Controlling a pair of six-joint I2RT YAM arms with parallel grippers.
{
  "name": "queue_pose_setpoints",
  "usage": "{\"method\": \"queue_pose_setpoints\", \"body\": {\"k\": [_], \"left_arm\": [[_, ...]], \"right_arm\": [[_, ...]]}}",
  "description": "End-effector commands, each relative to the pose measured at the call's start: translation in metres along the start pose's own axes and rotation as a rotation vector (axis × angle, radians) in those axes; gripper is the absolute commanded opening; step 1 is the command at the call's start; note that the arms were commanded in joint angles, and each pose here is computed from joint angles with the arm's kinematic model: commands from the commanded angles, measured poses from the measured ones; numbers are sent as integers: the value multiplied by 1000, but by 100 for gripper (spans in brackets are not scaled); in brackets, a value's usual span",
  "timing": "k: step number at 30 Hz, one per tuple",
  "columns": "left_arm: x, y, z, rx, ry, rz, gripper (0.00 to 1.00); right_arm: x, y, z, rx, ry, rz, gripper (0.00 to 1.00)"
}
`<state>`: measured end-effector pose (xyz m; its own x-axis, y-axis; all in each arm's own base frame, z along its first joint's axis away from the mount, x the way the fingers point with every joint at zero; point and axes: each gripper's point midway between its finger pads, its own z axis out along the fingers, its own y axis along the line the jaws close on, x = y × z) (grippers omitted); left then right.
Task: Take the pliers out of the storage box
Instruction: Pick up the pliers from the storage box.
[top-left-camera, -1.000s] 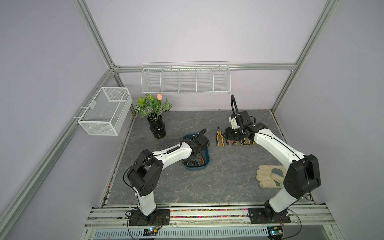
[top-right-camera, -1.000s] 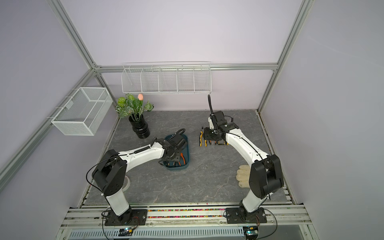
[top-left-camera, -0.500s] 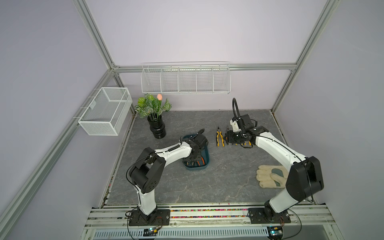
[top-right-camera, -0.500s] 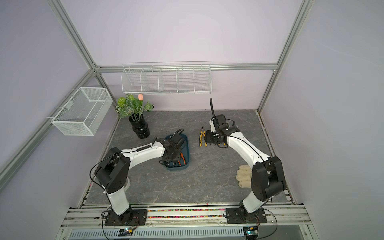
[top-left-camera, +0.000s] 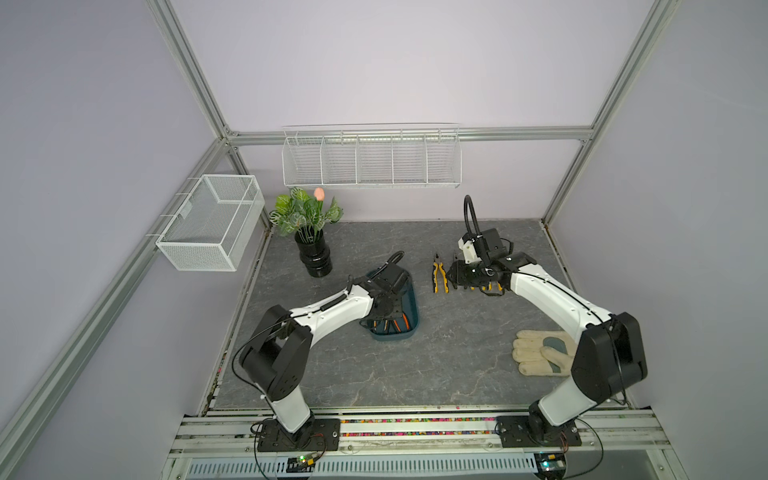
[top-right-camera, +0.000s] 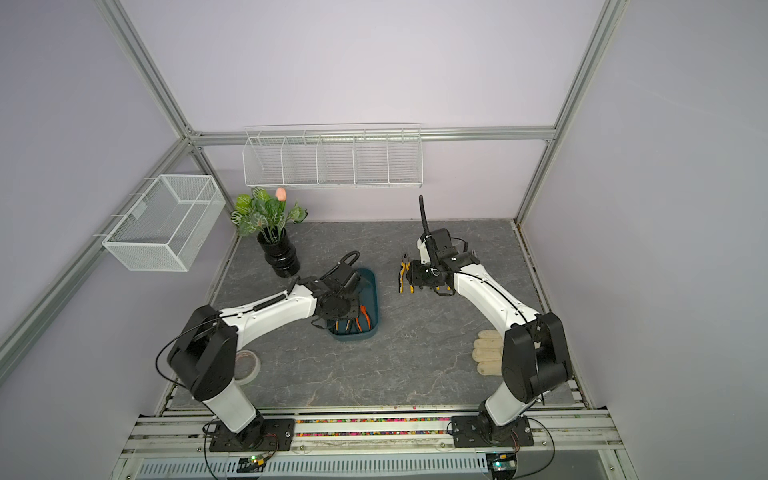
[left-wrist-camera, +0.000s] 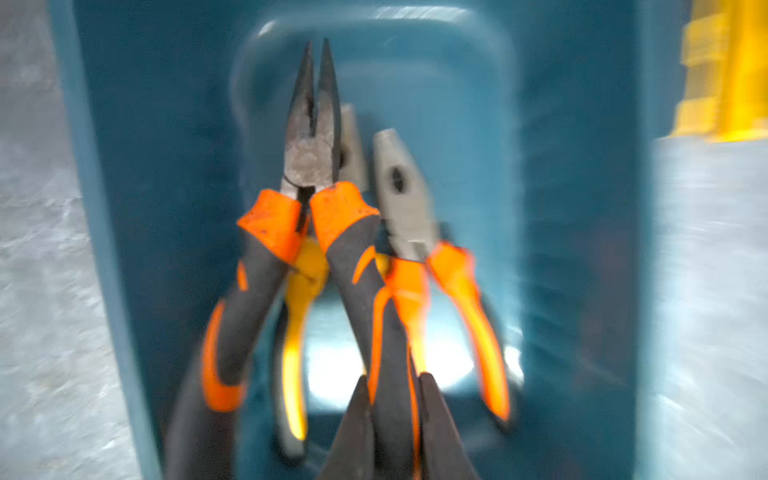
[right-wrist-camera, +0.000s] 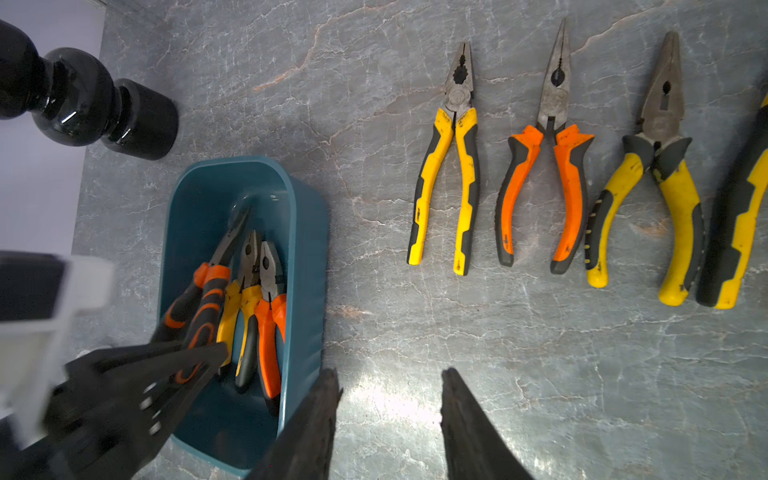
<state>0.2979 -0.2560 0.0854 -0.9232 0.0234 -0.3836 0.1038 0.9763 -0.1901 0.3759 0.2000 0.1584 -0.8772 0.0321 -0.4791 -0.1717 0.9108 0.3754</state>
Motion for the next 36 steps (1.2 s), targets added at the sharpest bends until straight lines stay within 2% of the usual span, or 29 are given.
{"method": "queue_pose_setpoints", "body": {"k": [1,9,12,16,18,22,23,24,33,36], "left_arm": [[-19,-38,-29,237,-102,34,0],[-34,-75,-75,595,-214,16,0],[-41,-80,-98,766,-273,-26,0],[-47,-74,-122,891,-334,-54,0],[-48,-75,-131,967,-345,-60,0],[-51,-88,-153,1140,-352,-63,0],[-52,-91,-158,1184,-350,-69,0],[-52,-95,-164,1230,-350,-70,0],[-55,-108,-183,1544,-249,-173,0],[-54,-111,-182,1579,-221,-179,0]], "right_arm": [[8,4,7,-10,28,-19,43],[15,32,9,-178,40,-8,47],[17,45,7,-262,35,2,49],[14,57,-5,-345,-12,-7,55],[11,66,-15,-407,-53,-27,84],[8,86,-32,-576,-111,-22,98],[7,91,-35,-613,-121,-12,90],[4,96,-39,-655,-140,-9,89],[-19,117,-87,-916,-291,23,89],[-26,122,-98,-955,-308,21,90]]}}
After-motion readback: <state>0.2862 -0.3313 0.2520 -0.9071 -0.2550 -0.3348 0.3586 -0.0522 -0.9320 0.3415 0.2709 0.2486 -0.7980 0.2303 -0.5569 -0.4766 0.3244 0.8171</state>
